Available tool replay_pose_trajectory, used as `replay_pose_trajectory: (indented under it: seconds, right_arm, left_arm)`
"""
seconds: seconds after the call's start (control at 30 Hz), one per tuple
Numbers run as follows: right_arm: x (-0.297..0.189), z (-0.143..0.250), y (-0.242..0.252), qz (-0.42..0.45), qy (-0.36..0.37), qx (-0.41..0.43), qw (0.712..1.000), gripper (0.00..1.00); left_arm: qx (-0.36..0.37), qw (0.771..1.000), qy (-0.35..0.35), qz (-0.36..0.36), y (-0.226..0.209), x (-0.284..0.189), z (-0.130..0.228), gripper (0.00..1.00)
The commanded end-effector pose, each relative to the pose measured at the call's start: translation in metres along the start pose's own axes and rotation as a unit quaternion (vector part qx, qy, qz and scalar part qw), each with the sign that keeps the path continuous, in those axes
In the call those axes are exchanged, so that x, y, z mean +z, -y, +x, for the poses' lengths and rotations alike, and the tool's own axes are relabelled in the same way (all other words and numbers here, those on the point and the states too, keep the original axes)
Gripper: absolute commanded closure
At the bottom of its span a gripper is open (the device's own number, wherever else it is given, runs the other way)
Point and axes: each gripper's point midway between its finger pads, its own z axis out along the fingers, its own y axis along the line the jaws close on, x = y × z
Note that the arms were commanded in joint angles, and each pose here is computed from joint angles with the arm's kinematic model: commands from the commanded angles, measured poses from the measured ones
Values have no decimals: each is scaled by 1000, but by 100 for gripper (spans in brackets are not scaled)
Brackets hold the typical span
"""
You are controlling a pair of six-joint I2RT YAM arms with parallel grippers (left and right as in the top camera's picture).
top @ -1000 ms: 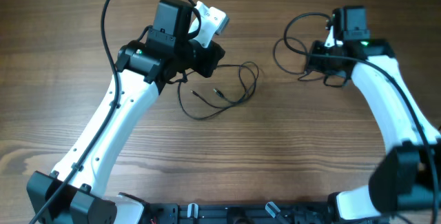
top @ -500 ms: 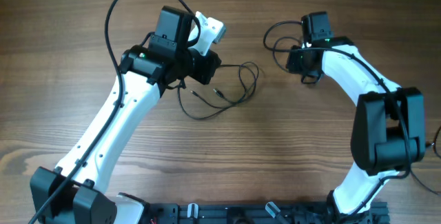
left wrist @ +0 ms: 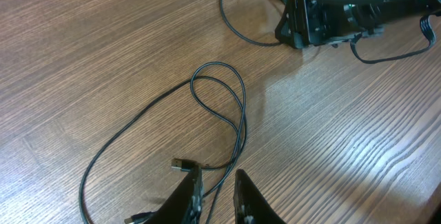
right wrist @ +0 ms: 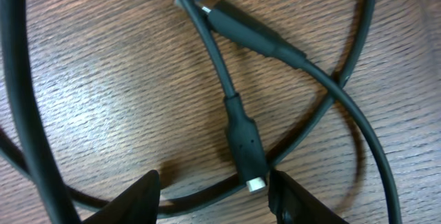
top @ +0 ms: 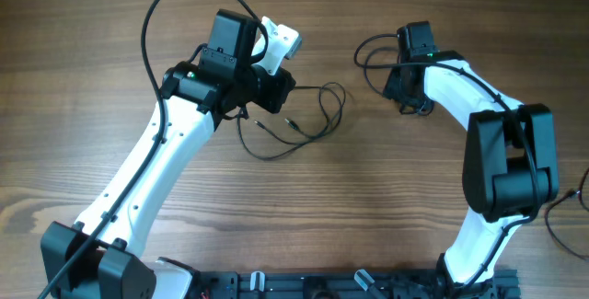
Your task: Untangle cables
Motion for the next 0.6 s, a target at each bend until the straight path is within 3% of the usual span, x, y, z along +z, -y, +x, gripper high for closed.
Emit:
replay_pose_trajectory:
  seconds: [0.0,0.27,0.37,0.4,0.5,0.57]
  right_arm:
    - [11,0,6,20,0,5,1000,45]
    - [10,-18,-3,4,35,-25,999,45]
    - [10,-24,-4,2,48,-33,998,49]
    - [10,-25,-5,1,50,-34,998,53]
    - [10,-25,-5,1,50,-33,998,83]
    - [10,-23,-4,2,47,-34,998,92]
  left_arm:
    - [8,1000,-6,-2,-3,3,4,83]
    - [8,1000,-6,-2,-3,3,4,83]
    - [8,1000,-6,-2,-3,3,4,83]
    - [7,1000,-7,-2,-3,3,5,83]
    - [6,1000,-12,-1,-3,3,7,83]
    - [5,1000,-15,-1,-3,3,8,83]
